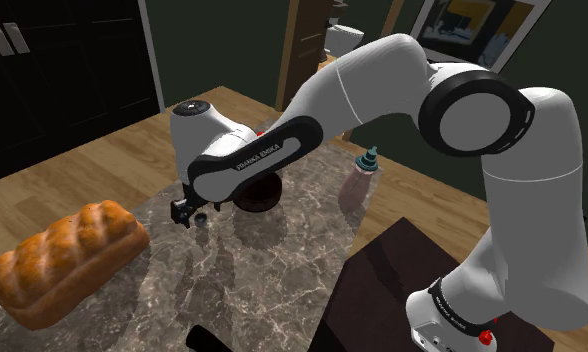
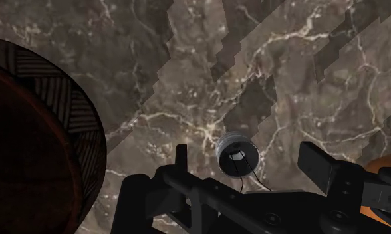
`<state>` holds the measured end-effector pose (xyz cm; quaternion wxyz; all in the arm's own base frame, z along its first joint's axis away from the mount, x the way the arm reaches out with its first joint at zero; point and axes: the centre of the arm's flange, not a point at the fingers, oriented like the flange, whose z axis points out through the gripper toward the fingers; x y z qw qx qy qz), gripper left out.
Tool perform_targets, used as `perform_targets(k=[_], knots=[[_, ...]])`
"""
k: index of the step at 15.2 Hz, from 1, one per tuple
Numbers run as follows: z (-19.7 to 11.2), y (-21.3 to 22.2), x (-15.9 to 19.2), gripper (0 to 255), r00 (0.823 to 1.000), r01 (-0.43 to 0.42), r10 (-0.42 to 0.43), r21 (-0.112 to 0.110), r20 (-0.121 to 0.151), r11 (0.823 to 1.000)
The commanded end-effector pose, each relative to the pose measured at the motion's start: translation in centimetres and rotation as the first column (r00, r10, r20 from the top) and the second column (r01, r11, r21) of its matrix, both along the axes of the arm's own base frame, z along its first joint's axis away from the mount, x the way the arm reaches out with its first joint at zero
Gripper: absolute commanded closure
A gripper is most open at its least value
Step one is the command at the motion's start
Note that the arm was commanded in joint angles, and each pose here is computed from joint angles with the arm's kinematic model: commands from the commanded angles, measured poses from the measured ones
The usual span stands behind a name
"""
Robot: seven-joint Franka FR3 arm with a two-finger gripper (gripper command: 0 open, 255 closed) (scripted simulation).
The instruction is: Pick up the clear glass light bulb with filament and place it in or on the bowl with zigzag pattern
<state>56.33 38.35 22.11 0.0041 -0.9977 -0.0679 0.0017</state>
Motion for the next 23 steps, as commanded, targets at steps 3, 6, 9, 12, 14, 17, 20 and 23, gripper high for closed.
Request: perform_targets(k=[3, 6, 9, 12, 14, 17, 20, 23], knots=[[-0.2, 0.0, 0.0, 0, 1.0, 0.0, 0.0, 0.0, 0.001, 1.0], [-0.2, 0.0, 0.0, 0, 1.0, 0.0, 0.0, 0.0, 0.0, 1.0], [-0.2, 0.0, 0.0, 255, 1.0, 0.0, 0.0, 0.0, 0.0, 1.0], [-0.2, 0.1, 0.0, 255, 1.0, 0.0, 0.0, 0.0, 0.0, 1.0], [-0.2, 0.1, 0.0, 255, 1.0, 0.0, 0.0, 0.0, 0.0, 1.0], [0.3, 0.0, 0.0, 255, 1.0, 0.0, 0.0, 0.0, 0.0, 1.0], [1.9, 0.0, 0.0, 255, 1.0, 0.0, 0.0, 0.0, 0.001, 1.0], [3.5, 0.0, 0.0, 255, 1.0, 0.0, 0.0, 0.0, 0.001, 1.0]])
